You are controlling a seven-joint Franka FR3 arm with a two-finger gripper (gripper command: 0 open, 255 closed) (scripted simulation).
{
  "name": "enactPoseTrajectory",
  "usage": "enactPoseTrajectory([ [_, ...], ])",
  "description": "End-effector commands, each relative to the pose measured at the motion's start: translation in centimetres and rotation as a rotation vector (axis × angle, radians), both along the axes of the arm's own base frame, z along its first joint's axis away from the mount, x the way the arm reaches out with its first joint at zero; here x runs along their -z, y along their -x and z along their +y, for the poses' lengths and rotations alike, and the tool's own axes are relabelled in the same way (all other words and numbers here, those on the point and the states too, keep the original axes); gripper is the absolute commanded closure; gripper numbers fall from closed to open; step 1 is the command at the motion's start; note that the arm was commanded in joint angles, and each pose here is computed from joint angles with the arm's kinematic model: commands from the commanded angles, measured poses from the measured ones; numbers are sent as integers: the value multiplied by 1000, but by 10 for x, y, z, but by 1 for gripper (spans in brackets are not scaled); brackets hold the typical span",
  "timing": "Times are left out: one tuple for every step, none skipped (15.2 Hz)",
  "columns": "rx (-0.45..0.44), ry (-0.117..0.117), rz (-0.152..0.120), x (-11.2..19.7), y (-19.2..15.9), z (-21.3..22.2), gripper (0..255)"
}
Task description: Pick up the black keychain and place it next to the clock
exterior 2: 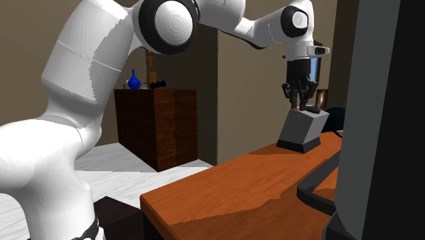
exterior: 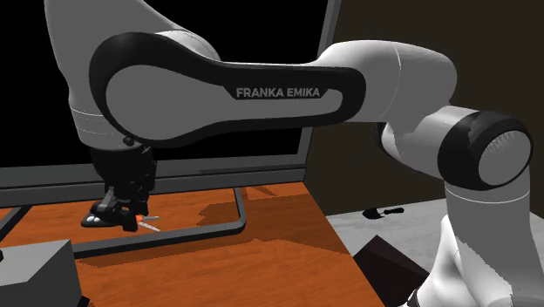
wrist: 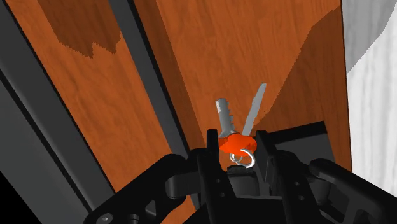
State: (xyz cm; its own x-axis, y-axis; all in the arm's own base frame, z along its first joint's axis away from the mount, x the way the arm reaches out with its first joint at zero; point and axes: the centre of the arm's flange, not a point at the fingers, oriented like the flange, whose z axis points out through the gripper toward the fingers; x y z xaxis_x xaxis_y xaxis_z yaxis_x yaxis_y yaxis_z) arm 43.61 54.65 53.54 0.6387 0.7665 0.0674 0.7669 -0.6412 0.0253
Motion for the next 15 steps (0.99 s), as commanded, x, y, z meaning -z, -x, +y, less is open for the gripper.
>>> enactPoseTrajectory([
  [0,-1,0,10,-1,0,255],
  [0,-1,0,15,-1,0,255],
  [0,-1,0,21,-1,0,255],
  [0,-1,0,26,-1,0,255],
  [0,-1,0,31,-1,0,255],
  [0,-1,0,37,-1,0,255],
  [0,-1,0,42,-1,0,255],
  [0,-1,0,47,-1,0,255],
  [0,-1,0,52,-1,0,255],
  [0,-1,0,58,-1,0,255],
  [0,-1,0,63,-1,0,255],
  [0,-1,0,68,-1,0,255],
  [0,-1,0,74,-1,0,255],
  [0,-1,0,79,-1,0,255],
  [0,-1,0,84,-1,0,255],
])
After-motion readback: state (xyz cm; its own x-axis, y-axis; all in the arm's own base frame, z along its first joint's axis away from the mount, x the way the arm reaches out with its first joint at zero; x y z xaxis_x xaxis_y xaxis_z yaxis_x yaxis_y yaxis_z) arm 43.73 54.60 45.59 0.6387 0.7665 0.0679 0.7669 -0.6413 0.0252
